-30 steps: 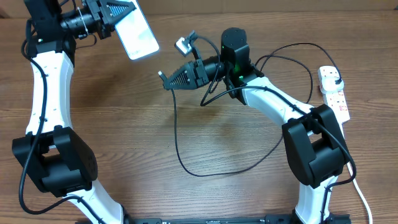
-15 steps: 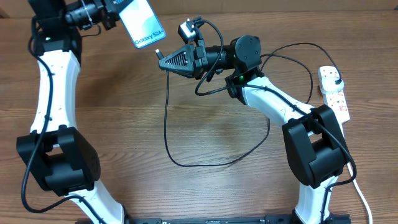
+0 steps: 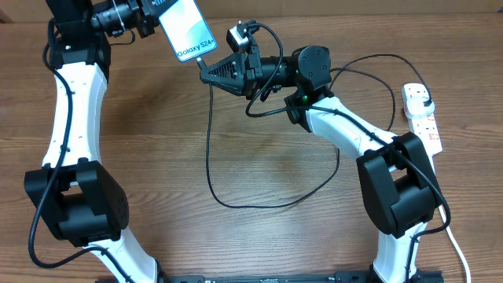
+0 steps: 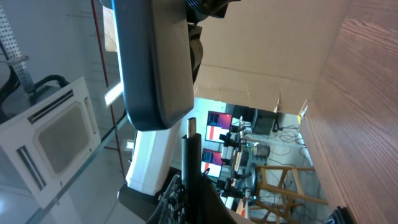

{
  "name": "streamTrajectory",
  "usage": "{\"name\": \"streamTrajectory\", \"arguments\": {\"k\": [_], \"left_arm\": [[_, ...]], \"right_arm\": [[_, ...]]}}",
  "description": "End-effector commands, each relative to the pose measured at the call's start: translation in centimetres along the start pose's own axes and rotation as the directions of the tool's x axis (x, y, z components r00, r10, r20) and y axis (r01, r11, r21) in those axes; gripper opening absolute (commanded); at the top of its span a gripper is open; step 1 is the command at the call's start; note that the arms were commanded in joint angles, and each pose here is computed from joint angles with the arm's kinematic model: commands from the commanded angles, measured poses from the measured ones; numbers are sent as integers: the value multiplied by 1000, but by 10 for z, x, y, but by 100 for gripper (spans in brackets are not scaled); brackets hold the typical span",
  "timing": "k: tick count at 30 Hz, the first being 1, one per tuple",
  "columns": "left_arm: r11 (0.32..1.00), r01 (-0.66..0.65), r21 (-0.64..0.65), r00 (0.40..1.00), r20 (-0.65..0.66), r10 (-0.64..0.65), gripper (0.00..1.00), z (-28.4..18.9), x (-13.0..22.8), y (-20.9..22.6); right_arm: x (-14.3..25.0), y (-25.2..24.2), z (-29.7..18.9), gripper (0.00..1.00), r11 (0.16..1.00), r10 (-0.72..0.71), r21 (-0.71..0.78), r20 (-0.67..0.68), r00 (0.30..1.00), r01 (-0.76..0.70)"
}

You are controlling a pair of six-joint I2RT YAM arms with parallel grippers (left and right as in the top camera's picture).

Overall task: Plug charger to phone and switch on socket
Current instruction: 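Align the USB-C plug with the phone's bottom port using the right gripper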

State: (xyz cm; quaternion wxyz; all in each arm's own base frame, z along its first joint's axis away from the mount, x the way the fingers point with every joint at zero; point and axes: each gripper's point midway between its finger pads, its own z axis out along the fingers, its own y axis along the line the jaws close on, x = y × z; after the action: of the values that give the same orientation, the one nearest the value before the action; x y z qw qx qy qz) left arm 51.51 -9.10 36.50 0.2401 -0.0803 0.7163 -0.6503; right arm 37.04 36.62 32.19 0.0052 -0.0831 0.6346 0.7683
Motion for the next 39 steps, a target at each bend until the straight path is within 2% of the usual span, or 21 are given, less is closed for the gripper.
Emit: {"name": "streamTrajectory", "arguments": {"k": [1, 23, 39], "left_arm": [[998, -59, 11, 998, 14, 59, 4, -5, 0, -18], [996, -89, 10, 996, 17, 88, 4, -10, -2, -17], [999, -54, 4, 998, 34, 54, 4, -9, -5, -16]], "right_arm": [[1, 23, 2, 4, 999, -44, -26, 9, 999, 44], [1, 23, 1, 4, 999, -46, -26, 12, 999, 47], [-6, 26, 1, 4, 998, -41, -40, 53, 998, 43]]}}
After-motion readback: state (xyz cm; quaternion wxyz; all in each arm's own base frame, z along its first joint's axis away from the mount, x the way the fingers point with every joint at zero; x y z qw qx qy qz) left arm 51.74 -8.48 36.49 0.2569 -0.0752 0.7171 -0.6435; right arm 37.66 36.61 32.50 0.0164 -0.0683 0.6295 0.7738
